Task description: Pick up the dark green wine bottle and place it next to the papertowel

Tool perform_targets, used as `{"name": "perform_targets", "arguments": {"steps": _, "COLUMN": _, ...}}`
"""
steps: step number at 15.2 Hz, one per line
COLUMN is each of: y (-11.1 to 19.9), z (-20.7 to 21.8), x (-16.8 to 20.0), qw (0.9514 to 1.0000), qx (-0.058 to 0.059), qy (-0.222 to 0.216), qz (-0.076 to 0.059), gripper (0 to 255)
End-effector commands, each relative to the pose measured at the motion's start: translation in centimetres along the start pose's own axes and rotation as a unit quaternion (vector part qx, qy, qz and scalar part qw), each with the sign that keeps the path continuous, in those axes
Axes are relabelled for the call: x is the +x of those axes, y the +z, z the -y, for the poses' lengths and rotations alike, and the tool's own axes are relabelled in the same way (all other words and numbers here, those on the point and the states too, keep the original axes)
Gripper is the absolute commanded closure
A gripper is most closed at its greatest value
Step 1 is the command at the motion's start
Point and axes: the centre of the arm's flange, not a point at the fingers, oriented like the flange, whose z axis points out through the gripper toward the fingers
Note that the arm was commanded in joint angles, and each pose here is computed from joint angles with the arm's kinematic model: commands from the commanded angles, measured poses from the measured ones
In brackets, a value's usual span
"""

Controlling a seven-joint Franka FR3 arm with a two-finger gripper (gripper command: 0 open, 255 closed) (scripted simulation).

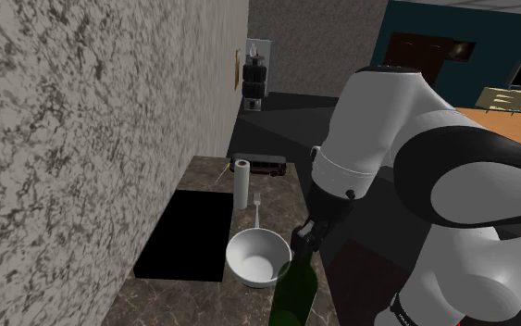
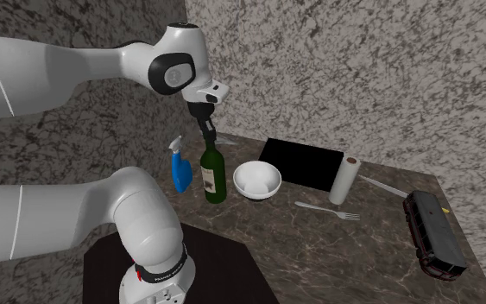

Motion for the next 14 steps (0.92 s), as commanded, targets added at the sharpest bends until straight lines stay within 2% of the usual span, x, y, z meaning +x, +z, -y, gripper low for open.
{"name": "perform_targets", "arguments": {"steps": 1, "y": 0.0, "z": 0.0, "x": 0.0, "qw": 1.0000, "qx": 0.000, "qy": 0.000, "qz": 0.000, "gripper": 255}}
{"name": "perform_targets", "arguments": {"steps": 7, "y": 0.0, "z": 0.0, "x": 0.0, "qw": 1.0000, "qx": 0.000, "qy": 0.000, "qz": 0.000, "gripper": 255}}
{"name": "perform_targets", "arguments": {"steps": 14, "y": -3.7, "z": 0.2, "x": 0.3, "qw": 1.0000, "qx": 0.000, "qy": 0.000, "qz": 0.000, "gripper": 255}}
